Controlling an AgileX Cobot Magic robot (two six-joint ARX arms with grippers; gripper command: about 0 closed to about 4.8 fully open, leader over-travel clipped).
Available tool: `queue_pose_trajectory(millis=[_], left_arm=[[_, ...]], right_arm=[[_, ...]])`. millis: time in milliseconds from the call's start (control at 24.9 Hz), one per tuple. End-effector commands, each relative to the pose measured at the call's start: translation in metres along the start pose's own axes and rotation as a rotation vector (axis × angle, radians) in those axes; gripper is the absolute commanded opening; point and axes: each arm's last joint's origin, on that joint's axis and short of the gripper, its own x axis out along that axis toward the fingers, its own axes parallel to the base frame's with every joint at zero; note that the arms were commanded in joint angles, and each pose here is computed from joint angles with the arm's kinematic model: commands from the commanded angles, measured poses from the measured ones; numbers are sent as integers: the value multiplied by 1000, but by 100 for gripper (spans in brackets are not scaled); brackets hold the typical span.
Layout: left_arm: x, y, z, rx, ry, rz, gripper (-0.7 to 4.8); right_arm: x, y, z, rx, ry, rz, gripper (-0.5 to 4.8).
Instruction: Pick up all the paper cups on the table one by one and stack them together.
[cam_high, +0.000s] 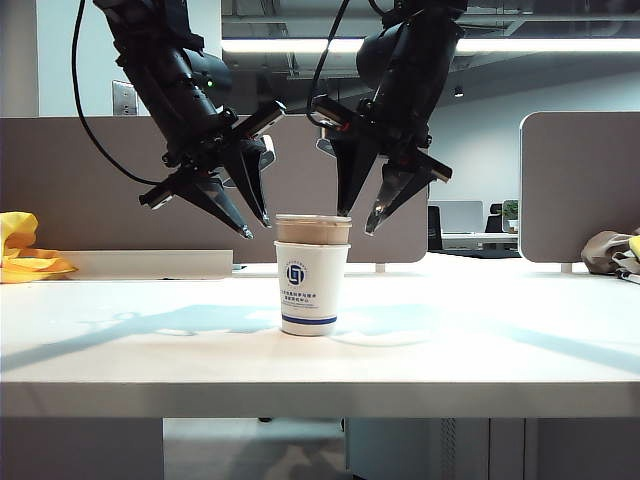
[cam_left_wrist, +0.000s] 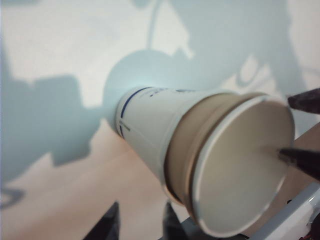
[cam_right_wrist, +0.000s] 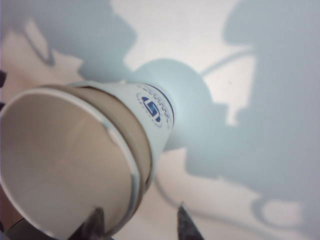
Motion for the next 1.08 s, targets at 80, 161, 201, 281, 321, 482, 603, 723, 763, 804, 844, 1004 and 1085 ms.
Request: queue_pose_trajectory(millis=[80,161,201,281,321,482,603,723,763,804,844,1004,1085], left_arm=[[-15,-5,-2,16,-35,-3,112],[-22,-7,-3,27,-63,-7,112],[-26,-9,-3,32,-74,-7,112],[-33,-13,-6,42,-90,-10,112],[-36,-14,-7,45,-95,-10,112],[-53,-24,-12,72,-140,-12,112],[-63,-29,-15,91,-172,-13,112],[-83,-38,-23,114,-238,63,112],[-90,-42,-26,124,-260,66,112],[-95,-45,-28,133,-277,64,112],[-108,-52,-33,158,-329,68,112],[-143,-68,-48,205,-488,163,112],[-154,-73,-54,219,-537,180,112]], right_arm=[[-13,4,2,-15,-44,12,189],[-19,6,4,-25,-68,30,190],[-22,8,5,-29,-79,33,190],[-30,10,6,-34,-100,30,189],[-32,11,6,-36,-106,31,189],[-49,18,3,-53,-149,27,189],[-63,22,0,-69,-193,6,189],[-91,32,-6,-99,-285,-33,189],[-97,34,-9,-106,-302,-34,189],[-102,36,-11,-111,-315,-35,189],[-113,40,-15,-126,-342,-38,189],[-133,47,-24,-134,-392,-82,189],[-143,50,-29,-140,-419,-99,189]])
